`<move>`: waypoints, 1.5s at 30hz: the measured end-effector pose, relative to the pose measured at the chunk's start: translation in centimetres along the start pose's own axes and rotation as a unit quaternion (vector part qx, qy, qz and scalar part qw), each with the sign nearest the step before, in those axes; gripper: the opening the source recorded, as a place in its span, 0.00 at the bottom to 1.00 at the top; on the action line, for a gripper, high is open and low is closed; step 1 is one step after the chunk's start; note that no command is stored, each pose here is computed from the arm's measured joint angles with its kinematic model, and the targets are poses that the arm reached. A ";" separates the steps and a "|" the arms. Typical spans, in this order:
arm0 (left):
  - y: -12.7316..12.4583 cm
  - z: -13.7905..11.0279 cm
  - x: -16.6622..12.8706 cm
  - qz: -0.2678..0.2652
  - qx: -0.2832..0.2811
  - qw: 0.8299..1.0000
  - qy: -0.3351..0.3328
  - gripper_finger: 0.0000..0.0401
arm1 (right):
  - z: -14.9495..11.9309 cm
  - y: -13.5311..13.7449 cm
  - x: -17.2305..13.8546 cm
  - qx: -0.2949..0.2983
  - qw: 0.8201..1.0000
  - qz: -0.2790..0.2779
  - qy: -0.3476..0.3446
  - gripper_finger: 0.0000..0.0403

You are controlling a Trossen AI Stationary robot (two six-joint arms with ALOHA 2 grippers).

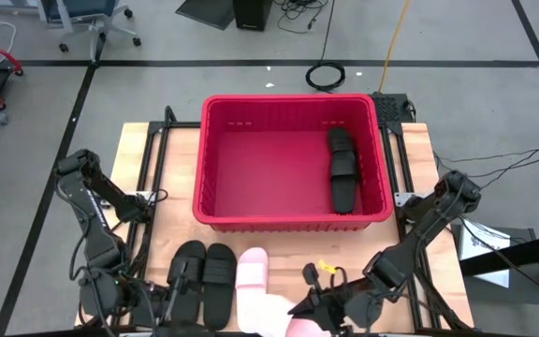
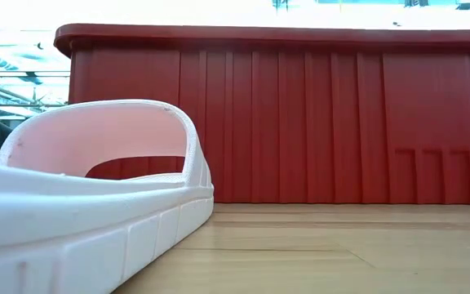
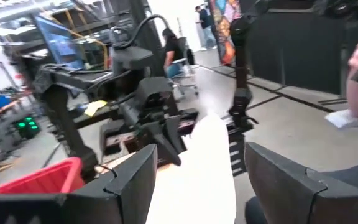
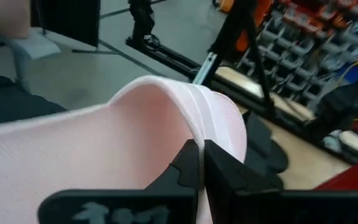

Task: Pick and place slides into bin
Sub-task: Put the pink slide into the red organizer bin

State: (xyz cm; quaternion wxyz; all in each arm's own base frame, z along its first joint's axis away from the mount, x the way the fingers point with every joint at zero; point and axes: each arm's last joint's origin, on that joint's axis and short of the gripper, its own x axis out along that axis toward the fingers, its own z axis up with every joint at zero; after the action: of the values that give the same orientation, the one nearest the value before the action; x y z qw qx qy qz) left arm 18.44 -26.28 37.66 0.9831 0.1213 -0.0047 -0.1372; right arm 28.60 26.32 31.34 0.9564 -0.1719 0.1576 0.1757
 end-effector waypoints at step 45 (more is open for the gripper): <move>19.7 -2.7 -7.7 0.178 -0.014 0.984 0.006 0.62 | -1.2 -19.1 -5.5 -0.079 0.972 -0.195 0.108 0.00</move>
State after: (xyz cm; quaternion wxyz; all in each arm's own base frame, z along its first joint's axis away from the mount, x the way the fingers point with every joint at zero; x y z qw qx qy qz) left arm 16.43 -5.17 39.94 0.9933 0.1061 -0.0183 0.0412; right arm 30.88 7.49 37.46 0.9329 -0.2922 0.2091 -0.0220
